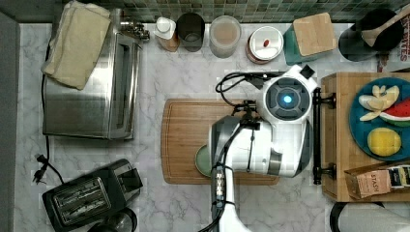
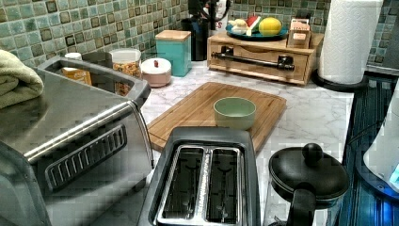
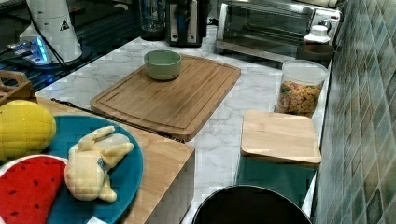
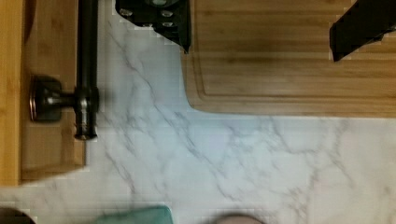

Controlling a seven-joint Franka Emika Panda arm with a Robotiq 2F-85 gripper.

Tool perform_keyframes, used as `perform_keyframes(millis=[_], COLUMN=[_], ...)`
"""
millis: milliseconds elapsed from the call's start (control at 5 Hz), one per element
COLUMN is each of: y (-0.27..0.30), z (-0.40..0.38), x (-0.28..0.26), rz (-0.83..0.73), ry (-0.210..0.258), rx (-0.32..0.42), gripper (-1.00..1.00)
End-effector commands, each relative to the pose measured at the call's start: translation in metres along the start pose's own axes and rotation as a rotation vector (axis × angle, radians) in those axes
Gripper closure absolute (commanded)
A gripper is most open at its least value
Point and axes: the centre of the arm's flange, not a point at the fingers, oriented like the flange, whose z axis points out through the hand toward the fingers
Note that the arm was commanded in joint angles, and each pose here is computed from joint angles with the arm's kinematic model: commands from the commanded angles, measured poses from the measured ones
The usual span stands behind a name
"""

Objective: Open the drawer.

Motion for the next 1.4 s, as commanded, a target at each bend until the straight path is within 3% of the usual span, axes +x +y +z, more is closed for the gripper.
perform_keyframes(millis=[200,600,1000,1200,1400], y=[0.081,0.088,0.085,0.093,0.111], z=[0.033,0.062,0.081,0.086,0.093], x=[-0.038,-0.026,-0.03,-0.033,-0.041], rz=[-0.064,-0.128,-0.099,-0.082,-0.069], ry=[0.041,0.061,0.062,0.016,0.037], rx=[-0.039,-0.068,-0.153,-0.142,-0.148], gripper=[-1.0,-1.0,-1.0,-1.0,-1.0])
